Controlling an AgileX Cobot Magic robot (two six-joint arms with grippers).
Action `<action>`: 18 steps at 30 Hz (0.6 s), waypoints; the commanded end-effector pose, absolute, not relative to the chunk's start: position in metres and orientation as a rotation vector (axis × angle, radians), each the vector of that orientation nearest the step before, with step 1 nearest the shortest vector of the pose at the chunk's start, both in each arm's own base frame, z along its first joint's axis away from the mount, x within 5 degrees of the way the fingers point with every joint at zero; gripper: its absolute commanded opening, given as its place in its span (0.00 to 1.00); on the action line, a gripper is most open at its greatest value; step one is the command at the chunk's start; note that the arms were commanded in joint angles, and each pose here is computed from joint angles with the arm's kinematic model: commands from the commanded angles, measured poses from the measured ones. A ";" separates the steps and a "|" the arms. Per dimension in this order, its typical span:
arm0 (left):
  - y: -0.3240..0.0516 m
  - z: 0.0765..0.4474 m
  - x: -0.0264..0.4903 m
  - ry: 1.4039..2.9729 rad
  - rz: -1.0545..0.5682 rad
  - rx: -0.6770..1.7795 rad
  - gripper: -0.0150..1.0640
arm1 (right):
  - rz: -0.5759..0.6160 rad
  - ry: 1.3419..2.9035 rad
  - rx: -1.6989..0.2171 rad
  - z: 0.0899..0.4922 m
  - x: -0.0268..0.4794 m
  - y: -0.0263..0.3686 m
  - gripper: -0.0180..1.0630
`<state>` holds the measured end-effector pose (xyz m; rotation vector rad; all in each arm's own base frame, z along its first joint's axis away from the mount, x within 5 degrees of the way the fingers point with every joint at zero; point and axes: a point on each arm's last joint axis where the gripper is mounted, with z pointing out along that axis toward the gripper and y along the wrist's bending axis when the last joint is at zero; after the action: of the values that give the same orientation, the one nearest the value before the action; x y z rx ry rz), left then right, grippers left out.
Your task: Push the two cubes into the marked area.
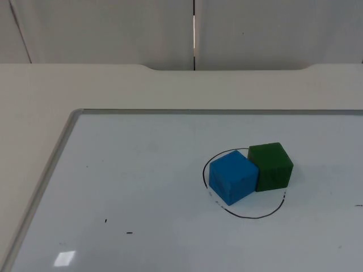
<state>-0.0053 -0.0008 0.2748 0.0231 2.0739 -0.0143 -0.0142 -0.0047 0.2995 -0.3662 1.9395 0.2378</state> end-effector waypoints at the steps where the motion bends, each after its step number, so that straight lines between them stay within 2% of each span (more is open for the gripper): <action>1: -0.001 0.274 -0.005 2.064 -0.012 0.016 0.01 | 0.230 1.986 -0.371 0.289 -0.011 -0.003 0.02; 3: -0.001 0.274 -0.005 2.064 -0.012 0.016 0.01 | 0.218 2.025 -0.378 0.279 -0.007 -0.002 0.02; 18: -0.001 0.274 -0.005 2.064 -0.012 0.016 0.01 | 0.218 2.021 -0.377 0.280 -0.007 -0.003 0.02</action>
<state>-0.0053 -0.0008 0.2748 0.0231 2.0739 -0.0143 -0.0070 -0.0027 0.2802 -0.3771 2.0247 0.2196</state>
